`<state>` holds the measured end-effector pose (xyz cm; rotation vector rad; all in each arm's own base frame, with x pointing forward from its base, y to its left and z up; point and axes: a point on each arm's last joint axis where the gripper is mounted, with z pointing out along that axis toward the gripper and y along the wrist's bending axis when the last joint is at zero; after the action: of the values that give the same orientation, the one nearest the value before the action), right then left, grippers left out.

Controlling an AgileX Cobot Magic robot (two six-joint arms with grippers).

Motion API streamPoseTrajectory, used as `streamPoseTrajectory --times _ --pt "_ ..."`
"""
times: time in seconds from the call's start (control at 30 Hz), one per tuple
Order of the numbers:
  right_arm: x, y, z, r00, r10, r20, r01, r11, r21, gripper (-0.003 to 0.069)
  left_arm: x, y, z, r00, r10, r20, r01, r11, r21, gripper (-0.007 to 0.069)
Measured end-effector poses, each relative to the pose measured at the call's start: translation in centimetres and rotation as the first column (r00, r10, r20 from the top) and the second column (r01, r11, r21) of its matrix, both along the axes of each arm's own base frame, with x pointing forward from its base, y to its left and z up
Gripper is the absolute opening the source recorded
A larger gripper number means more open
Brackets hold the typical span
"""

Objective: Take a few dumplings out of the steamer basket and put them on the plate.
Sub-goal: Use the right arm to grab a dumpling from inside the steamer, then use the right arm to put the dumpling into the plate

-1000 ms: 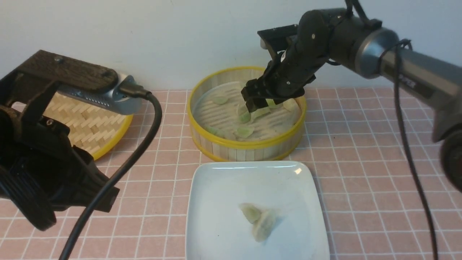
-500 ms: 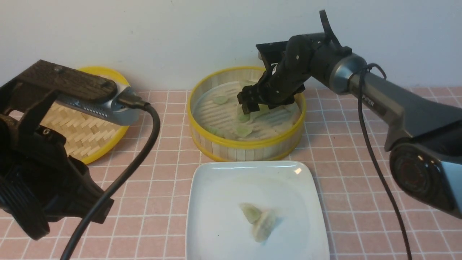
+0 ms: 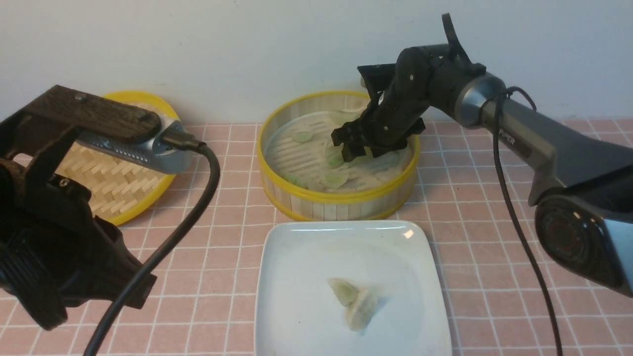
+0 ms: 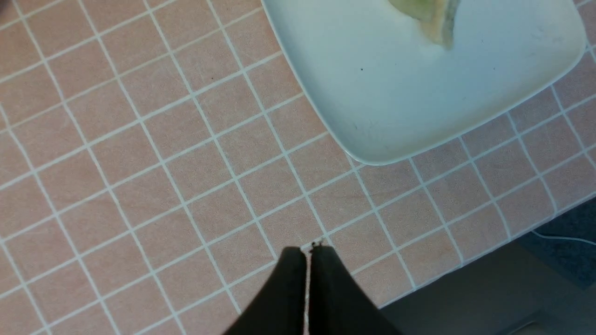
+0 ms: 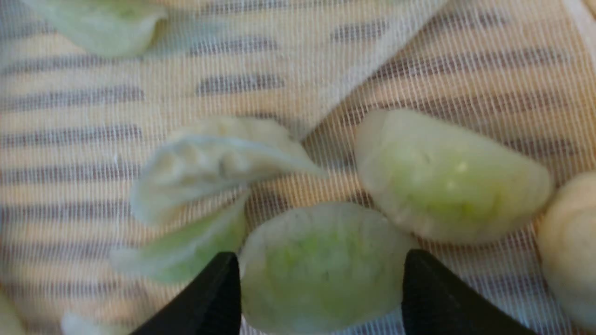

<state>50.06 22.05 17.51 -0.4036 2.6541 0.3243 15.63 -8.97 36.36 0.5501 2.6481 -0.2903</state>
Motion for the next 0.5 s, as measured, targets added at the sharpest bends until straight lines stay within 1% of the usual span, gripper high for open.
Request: streamPoseTrajectory --times 0.13,0.27,0.3,0.37,0.5 --pt "-0.9 -0.6 1.4 0.998 0.015 -0.067 -0.018 0.999 -0.04 0.0402 0.0 0.0 0.0 1.0 0.0 0.0 0.0 1.0 0.0 -0.0006" --pt "-1.4 -1.0 5.1 0.999 0.03 -0.013 -0.031 0.999 -0.024 0.0402 0.0 0.0 0.0 1.0 0.0 0.0 0.0 1.0 0.0 -0.0006" --pt "-1.5 -1.0 5.6 0.999 0.032 -0.005 -0.032 0.999 -0.02 0.0402 0.0 0.0 0.0 1.0 0.0 0.0 0.0 1.0 0.0 -0.0006" --pt "-2.2 -0.9 7.9 0.998 0.049 0.025 -0.049 0.999 0.018 0.0402 0.0 0.0 0.0 1.0 -0.001 -0.001 0.001 1.0 0.001 -0.0006" --pt "-3.8 -0.8 10.0 0.997 0.078 0.012 -0.078 0.994 0.081 0.0402 0.0 0.0 0.0 1.0 -0.001 -0.001 0.001 1.0 0.001 -0.0006"
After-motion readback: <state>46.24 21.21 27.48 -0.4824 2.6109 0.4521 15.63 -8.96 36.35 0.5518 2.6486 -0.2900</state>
